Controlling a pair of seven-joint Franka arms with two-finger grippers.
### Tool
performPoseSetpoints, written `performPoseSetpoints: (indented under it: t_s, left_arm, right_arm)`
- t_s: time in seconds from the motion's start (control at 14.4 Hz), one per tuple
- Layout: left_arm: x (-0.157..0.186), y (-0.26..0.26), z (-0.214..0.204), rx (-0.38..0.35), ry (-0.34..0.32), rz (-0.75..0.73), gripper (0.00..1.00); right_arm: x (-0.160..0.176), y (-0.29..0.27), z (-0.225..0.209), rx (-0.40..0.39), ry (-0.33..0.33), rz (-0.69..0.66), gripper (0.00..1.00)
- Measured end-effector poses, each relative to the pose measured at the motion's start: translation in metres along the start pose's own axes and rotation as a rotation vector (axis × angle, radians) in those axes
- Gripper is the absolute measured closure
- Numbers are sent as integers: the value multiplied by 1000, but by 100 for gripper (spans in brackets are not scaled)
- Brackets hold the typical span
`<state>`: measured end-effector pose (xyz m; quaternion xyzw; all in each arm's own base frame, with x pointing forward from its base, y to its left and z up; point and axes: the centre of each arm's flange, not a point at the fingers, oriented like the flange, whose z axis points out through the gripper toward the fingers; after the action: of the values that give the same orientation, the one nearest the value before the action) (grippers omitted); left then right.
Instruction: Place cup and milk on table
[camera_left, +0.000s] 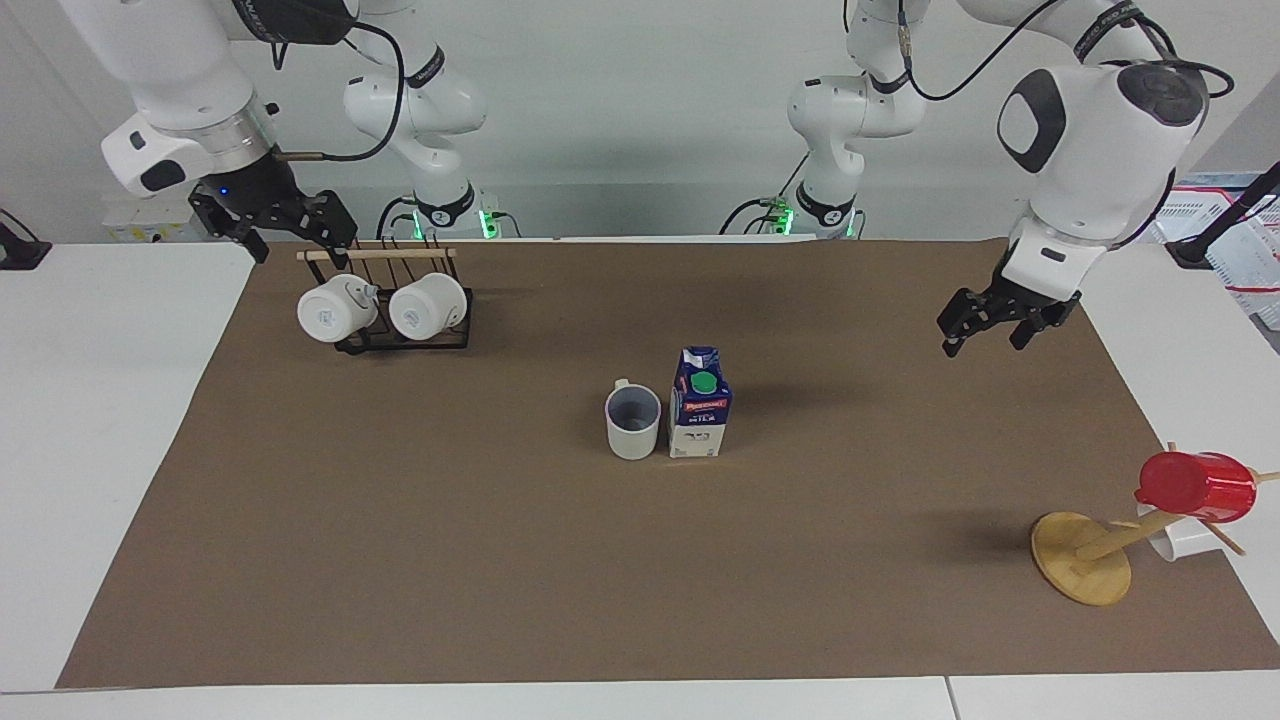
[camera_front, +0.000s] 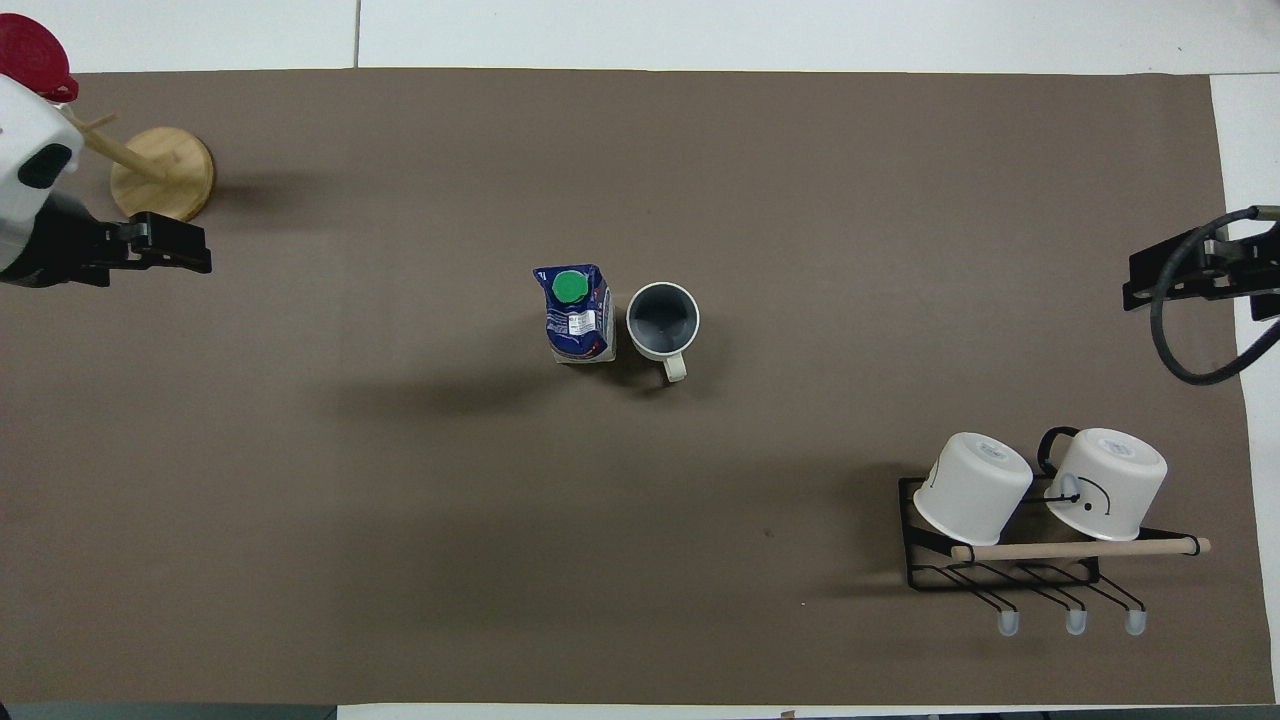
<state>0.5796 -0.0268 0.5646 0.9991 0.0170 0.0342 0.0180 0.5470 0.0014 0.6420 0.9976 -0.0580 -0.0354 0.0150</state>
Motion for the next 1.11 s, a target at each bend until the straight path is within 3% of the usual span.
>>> performPoseSetpoints:
  t_s: [0.35,1.11]
  left_arm:
    - [-7,-20,-44,-7,-32,51,0]
    - [-19,-18,-50,-7,-77,67,0]
  right_arm:
    - [0,0,0,0,0,0,0]
    - [0,0,0,0,0,0,0]
